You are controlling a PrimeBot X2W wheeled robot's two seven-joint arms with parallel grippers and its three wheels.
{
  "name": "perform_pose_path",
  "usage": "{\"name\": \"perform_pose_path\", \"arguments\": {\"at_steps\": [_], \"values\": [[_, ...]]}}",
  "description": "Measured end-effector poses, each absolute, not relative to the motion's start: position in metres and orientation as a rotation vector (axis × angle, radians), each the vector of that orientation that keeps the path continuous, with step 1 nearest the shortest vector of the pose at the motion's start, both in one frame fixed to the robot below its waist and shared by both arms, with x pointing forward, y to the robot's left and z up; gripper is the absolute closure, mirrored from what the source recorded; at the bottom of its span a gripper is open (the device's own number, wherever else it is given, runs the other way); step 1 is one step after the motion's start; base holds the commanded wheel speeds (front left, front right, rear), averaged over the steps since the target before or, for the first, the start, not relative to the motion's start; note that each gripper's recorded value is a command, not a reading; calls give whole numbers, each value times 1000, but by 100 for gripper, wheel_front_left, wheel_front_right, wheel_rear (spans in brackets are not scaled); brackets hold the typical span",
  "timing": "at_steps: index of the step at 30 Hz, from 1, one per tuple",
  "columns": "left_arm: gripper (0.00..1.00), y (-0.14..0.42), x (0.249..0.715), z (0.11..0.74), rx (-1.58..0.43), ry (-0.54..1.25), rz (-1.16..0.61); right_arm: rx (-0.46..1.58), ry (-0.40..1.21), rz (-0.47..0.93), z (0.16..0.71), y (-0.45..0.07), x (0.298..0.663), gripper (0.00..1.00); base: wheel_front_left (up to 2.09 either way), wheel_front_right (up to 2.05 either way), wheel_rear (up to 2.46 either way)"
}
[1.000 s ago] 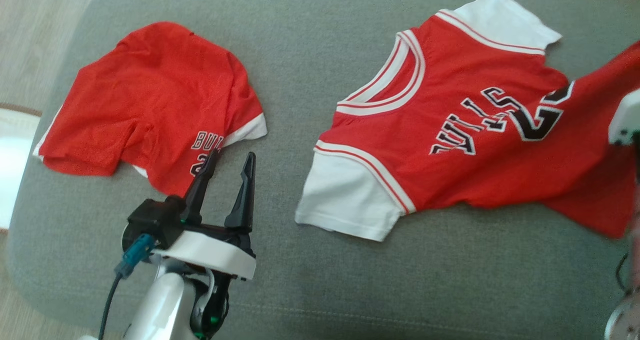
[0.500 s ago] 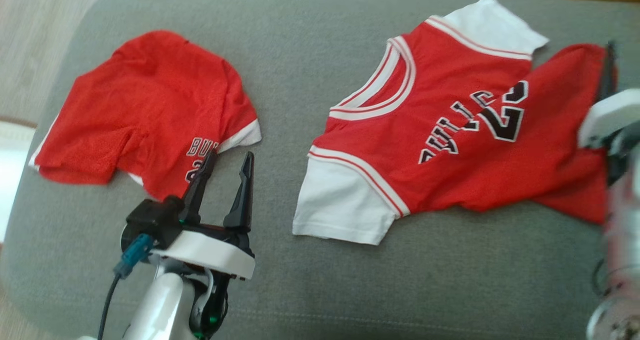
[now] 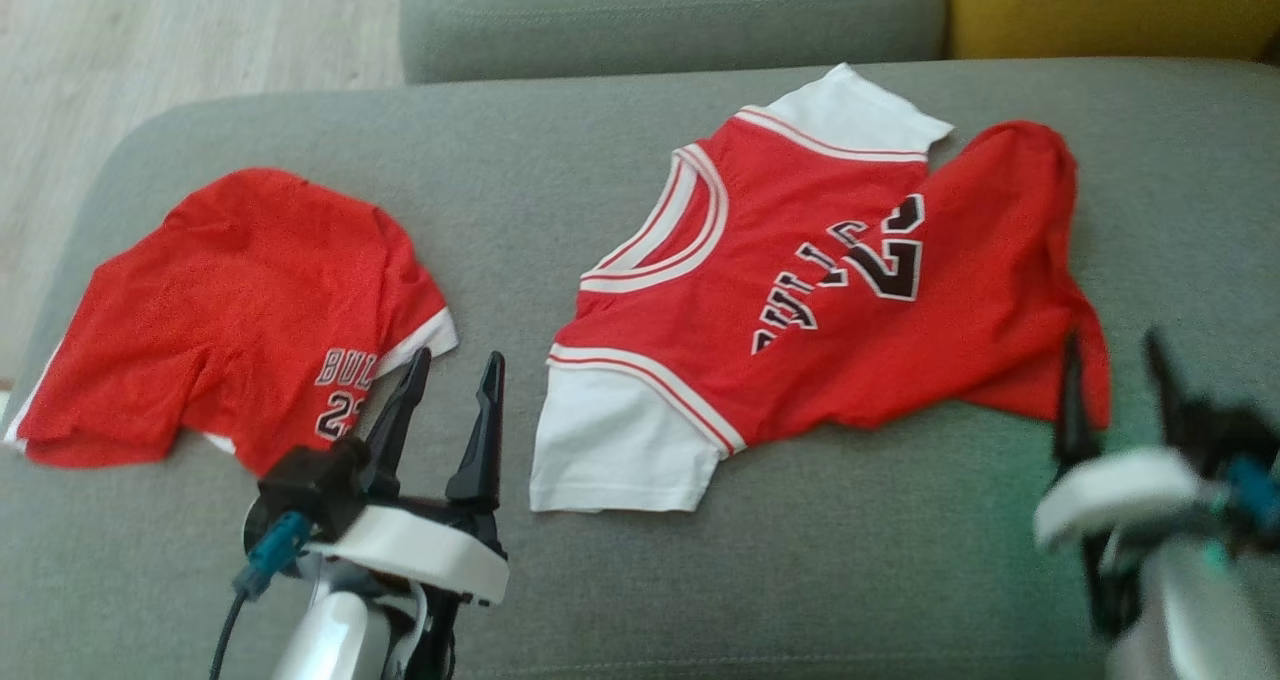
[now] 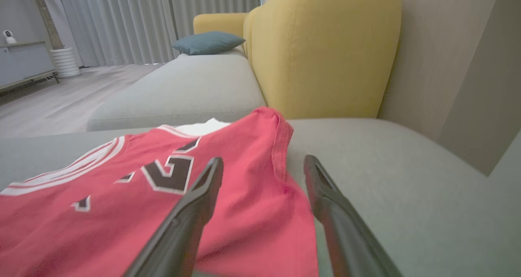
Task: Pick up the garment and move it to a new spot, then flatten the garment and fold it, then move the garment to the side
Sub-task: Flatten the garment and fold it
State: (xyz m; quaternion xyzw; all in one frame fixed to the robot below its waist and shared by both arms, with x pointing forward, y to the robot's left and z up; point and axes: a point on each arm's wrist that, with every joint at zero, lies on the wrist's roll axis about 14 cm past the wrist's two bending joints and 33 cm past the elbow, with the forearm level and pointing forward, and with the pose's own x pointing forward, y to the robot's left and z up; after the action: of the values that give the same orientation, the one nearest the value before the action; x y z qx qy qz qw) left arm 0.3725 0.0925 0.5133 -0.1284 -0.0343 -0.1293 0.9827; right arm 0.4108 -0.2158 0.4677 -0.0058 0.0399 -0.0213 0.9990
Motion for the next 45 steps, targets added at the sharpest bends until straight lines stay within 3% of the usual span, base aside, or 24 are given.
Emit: {"name": "perform_pose_path", "arguments": {"at_steps": [5, 13, 21, 36, 37, 38, 39, 45], "values": [[0, 84, 370, 510, -269, -55, -286, 63, 139, -20, 441, -203, 369, 0, 0, 0, 0], [0, 73, 369, 487, -262, 21, -312, 55, 77, -21, 460, -205, 378, 0, 0, 0, 0], [0, 56, 344, 398, -182, 355, -381, 72, 92, -64, 454, -218, 380, 0, 0, 0, 0], [0, 40, 356, 370, -126, 491, -460, 73, 110, -131, 447, -240, 383, 0, 0, 0, 0], [50, 40, 358, 370, -131, 492, -458, 70, 124, -134, 444, -241, 382, 0, 0, 0, 0], [80, 41, 360, 371, -135, 490, -455, 67, 138, -137, 440, -242, 381, 0, 0, 0, 0], [100, 41, 361, 371, -136, 489, -454, 70, 154, -143, 436, -243, 381, 0, 0, 0, 0], [100, 50, 369, 381, -181, 421, -417, 100, 232, -166, 420, -248, 391, 0, 0, 0, 0]]}}
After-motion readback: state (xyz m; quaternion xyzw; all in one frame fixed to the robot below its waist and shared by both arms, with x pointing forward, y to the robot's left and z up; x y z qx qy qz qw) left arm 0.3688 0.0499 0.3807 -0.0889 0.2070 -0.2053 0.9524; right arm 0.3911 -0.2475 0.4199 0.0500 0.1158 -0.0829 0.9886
